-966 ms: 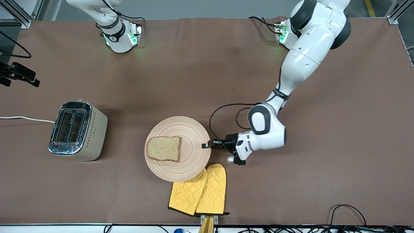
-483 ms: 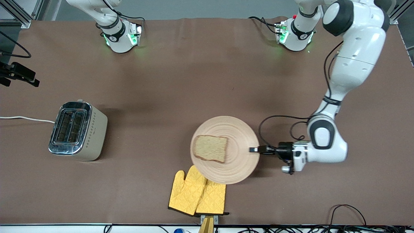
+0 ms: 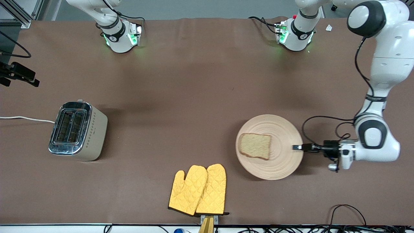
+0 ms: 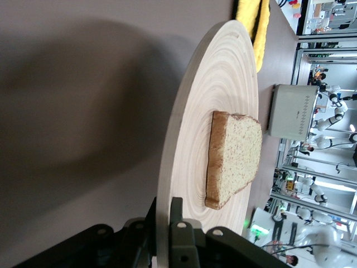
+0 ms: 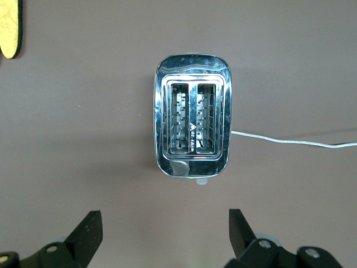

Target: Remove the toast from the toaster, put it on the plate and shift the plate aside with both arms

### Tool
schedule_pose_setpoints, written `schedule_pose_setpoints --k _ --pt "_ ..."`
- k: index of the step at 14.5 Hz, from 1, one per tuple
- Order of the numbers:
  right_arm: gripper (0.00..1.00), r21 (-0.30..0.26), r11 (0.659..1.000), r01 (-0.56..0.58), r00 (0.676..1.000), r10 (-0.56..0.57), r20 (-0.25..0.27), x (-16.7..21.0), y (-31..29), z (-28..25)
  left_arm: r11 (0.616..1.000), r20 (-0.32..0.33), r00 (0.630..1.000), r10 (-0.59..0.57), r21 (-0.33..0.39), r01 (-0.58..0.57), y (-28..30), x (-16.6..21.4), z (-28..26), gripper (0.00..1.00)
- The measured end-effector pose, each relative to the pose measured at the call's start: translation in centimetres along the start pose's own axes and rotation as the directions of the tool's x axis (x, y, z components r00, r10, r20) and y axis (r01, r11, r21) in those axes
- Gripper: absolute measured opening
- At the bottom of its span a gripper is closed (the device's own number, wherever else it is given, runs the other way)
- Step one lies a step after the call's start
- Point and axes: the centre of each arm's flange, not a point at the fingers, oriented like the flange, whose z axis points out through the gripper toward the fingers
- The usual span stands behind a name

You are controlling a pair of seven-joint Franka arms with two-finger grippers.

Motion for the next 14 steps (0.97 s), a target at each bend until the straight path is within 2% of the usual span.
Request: schedule_pose_setpoints --k 3,5,11,13,14 --pt "1.00 0.000 1.000 0.001 1.000 -0.001 0.000 0.0 -0.1 0.0 0.998 -0.017 0.998 0.056 0.021 -0.055 -5.0 -3.2 -5.3 0.09" --pt "1.00 0.000 1.000 0.002 1.000 -0.002 0.000 0.0 -0.1 0.0 0.998 -0.023 0.997 0.068 0.012 -0.068 -7.4 -4.8 -6.5 0.09" --pt "1.00 0.000 1.000 0.003 1.000 -0.003 0.000 0.0 -0.1 0.0 0.999 -0.022 0.999 0.044 -0.030 -0.044 -11.1 -6.4 -5.4 0.09" --pt "1.00 0.000 1.000 0.003 1.000 -0.003 0.000 0.0 -0.1 0.0 0.999 -0.021 0.999 0.042 -0.034 -0.043 -11.2 -6.5 -5.4 0.12" --pt "1.00 0.000 1.000 0.003 1.000 -0.003 0.000 0.0 -0.1 0.0 0.999 -0.023 0.999 0.043 -0.032 -0.043 -11.2 -6.4 -5.5 0.19"
